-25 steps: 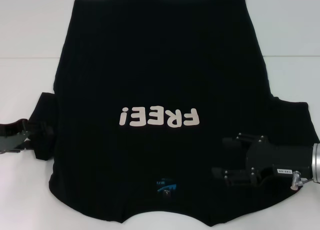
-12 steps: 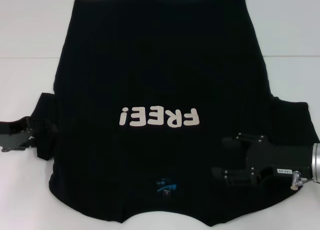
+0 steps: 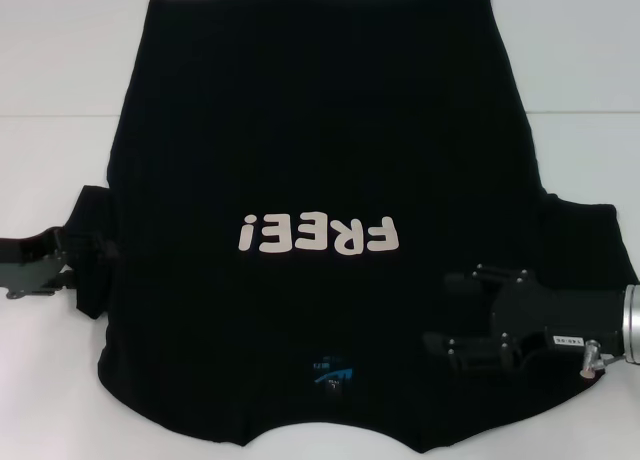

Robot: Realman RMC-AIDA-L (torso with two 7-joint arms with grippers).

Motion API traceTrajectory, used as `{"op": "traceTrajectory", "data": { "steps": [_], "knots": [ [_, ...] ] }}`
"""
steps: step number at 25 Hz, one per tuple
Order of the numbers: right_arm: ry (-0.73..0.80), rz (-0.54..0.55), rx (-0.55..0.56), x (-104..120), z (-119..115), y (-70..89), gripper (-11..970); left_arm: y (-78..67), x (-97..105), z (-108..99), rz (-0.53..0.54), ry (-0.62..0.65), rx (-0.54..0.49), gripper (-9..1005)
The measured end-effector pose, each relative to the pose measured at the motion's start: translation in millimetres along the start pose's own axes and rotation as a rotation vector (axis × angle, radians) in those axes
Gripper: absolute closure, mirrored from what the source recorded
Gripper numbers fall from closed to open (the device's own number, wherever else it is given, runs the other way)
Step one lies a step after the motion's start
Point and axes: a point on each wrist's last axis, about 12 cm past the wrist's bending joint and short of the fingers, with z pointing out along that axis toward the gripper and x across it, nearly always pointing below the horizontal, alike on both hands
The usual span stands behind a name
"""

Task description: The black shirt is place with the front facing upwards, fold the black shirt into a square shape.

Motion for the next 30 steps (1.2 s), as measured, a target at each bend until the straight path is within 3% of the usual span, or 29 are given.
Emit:
{"op": "traceTrajectory", "data": {
  "steps": [15,28,30],
  "knots": [
    [0.000,0.001,0.001,0,1,0.1,46,1.1,-3,3,0.041,0.004,-0.064,275],
    [-0.002,-0.003,-0.001,-2,2,-0.6,46,-8.8,-5,11,0.115,0.004,-0.081,290],
    [-0.002,-0.003,-0.001,-2,2,-0.6,46,-9.7,-5,11,0.120,-0.004,-0.082,405]
  ]
}}
